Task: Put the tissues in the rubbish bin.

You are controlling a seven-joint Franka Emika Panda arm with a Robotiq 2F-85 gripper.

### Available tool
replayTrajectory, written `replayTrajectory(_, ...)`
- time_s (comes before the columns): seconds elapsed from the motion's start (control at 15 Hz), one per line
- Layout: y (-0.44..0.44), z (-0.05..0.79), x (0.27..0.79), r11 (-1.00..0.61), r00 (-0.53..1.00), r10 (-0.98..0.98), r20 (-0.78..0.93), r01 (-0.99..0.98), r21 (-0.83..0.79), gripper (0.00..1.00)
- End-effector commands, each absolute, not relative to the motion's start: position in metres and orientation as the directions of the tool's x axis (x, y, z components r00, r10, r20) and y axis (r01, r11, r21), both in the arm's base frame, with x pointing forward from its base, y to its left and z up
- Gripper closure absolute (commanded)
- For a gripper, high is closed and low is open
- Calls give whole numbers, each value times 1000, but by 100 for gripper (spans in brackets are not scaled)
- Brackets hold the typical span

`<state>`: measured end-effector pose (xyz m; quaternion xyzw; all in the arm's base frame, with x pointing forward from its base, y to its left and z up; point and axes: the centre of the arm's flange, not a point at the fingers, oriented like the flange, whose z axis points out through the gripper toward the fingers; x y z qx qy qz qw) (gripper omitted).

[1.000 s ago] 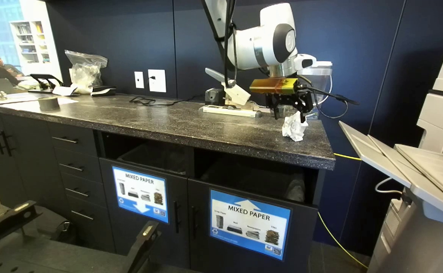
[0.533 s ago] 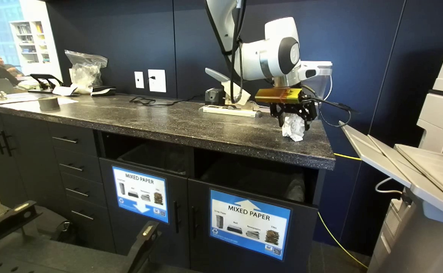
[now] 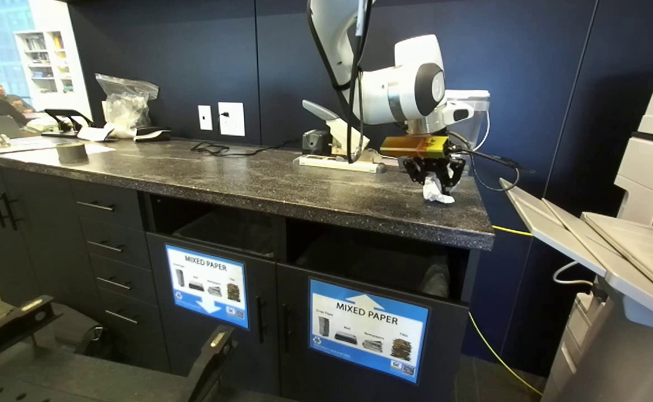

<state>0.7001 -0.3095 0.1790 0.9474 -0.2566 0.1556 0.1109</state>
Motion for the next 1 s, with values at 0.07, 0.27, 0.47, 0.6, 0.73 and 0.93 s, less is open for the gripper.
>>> replayTrajectory(0.07, -311, 178, 717, -862, 844, -431, 318, -489, 131, 88)
replayTrajectory(0.27, -299, 179, 715, -898, 889, -376, 261, -419, 136, 89)
replayTrajectory(0.47, -274, 181, 707, -943, 934, -288, 212, -315, 109, 89)
replayTrajectory(0.6, -256, 183, 699, -962, 954, -234, 189, -255, 95, 88)
replayTrajectory(0.73, -239, 185, 690, -975, 966, -192, 170, -208, 79, 87)
replayTrajectory(0.93, -208, 185, 667, -986, 982, -139, 125, -149, 72, 88)
